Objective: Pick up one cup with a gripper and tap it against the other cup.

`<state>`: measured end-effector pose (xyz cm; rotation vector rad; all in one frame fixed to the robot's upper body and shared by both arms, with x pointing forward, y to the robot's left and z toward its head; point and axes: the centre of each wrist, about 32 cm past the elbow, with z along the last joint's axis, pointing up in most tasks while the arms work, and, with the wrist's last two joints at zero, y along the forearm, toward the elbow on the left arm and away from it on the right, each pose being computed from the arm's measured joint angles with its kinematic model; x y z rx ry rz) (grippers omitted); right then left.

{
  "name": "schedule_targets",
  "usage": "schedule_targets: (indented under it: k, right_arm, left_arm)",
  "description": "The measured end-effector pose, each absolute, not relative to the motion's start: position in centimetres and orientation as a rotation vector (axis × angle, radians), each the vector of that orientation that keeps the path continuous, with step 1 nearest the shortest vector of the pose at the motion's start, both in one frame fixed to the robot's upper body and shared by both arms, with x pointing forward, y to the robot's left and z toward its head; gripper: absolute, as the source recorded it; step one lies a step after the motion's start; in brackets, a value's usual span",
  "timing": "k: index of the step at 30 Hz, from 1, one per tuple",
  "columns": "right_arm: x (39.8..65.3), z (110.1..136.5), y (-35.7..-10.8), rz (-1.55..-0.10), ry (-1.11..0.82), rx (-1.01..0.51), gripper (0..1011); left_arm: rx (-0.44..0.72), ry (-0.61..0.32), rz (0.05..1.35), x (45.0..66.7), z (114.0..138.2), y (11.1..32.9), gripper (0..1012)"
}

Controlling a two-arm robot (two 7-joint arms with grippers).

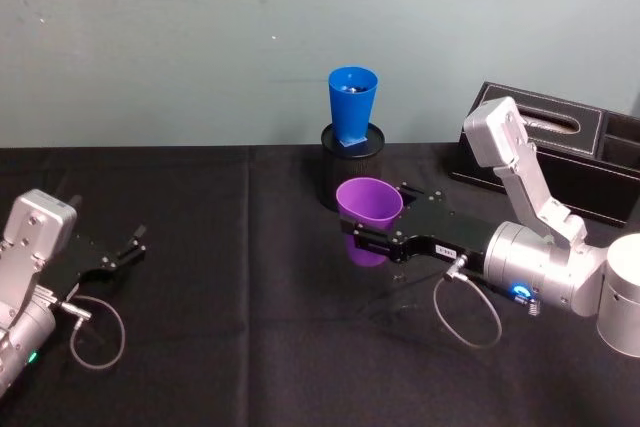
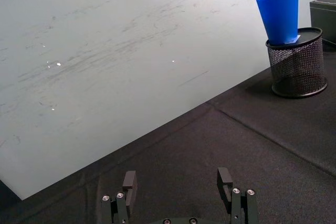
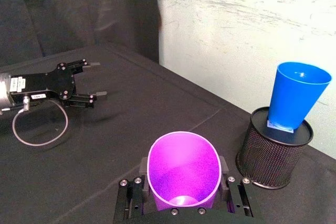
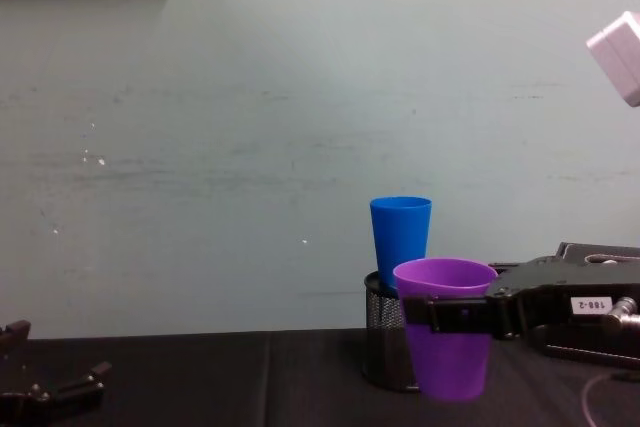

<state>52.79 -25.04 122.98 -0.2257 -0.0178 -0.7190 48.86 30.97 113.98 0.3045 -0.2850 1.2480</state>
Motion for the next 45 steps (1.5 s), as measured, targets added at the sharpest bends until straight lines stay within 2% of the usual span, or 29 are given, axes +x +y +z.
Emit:
schedule_targets:
  k: [45]
  right_arm:
    - [52.79,122.97,-25.05,-0.718,-0.016,-0.224,718]
  left_arm:
    - [0.304,-0.285,1.248,48.86,113.98,30.96,1000]
